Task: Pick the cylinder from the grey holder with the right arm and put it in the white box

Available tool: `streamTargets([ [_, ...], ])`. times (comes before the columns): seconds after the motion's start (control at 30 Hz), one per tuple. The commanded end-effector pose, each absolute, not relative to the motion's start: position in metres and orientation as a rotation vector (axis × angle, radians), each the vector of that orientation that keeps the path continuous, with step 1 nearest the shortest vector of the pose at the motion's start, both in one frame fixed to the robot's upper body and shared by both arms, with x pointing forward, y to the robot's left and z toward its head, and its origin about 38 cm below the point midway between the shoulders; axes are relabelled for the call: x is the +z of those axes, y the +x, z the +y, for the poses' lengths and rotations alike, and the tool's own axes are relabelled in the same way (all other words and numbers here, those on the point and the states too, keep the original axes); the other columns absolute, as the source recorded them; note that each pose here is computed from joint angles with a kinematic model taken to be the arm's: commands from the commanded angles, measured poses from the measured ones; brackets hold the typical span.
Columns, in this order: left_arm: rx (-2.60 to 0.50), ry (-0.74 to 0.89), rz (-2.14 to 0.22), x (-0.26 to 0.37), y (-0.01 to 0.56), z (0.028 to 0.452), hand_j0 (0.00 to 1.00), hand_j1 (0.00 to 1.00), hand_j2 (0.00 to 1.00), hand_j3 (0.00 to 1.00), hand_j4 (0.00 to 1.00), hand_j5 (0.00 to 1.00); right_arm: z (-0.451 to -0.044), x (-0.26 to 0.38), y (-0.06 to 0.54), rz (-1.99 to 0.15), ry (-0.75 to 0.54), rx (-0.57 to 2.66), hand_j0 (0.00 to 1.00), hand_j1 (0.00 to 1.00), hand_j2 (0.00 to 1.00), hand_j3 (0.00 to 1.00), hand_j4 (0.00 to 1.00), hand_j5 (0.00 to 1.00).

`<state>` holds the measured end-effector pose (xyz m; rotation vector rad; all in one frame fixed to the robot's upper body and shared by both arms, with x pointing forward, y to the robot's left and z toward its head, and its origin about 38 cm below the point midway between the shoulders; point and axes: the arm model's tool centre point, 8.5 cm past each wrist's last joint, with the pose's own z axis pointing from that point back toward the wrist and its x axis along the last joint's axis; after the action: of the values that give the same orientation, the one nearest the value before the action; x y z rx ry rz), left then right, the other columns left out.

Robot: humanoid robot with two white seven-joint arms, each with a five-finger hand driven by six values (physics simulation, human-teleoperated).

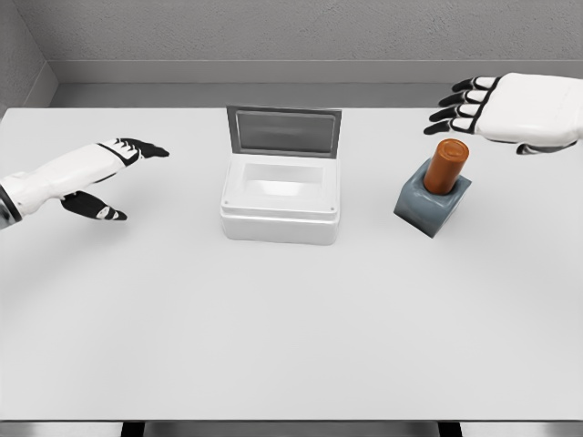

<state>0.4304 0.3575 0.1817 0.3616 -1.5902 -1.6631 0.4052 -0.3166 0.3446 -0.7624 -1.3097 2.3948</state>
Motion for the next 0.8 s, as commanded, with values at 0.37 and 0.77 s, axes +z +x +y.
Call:
streamTargets([
  [0.37,-1.498,0.284,-1.664,0.197,0.436,0.366,1.0,1.0,1.0,1.0,1.0,1.0,-0.307,0.316,0.419,-1.292,-0.67,2.391,1.0,1.0,1.0,1.0,1.0,1.0],
  [0.77,-1.052,-0.439,-1.708,0.191,0.451,0.321,1.0,1.0,1.0,1.0,1.0,1.0,-0.306,0.292,0.436,-1.273,-0.602,2.348,1.0,1.0,1.0,1.0,1.0,1.0],
])
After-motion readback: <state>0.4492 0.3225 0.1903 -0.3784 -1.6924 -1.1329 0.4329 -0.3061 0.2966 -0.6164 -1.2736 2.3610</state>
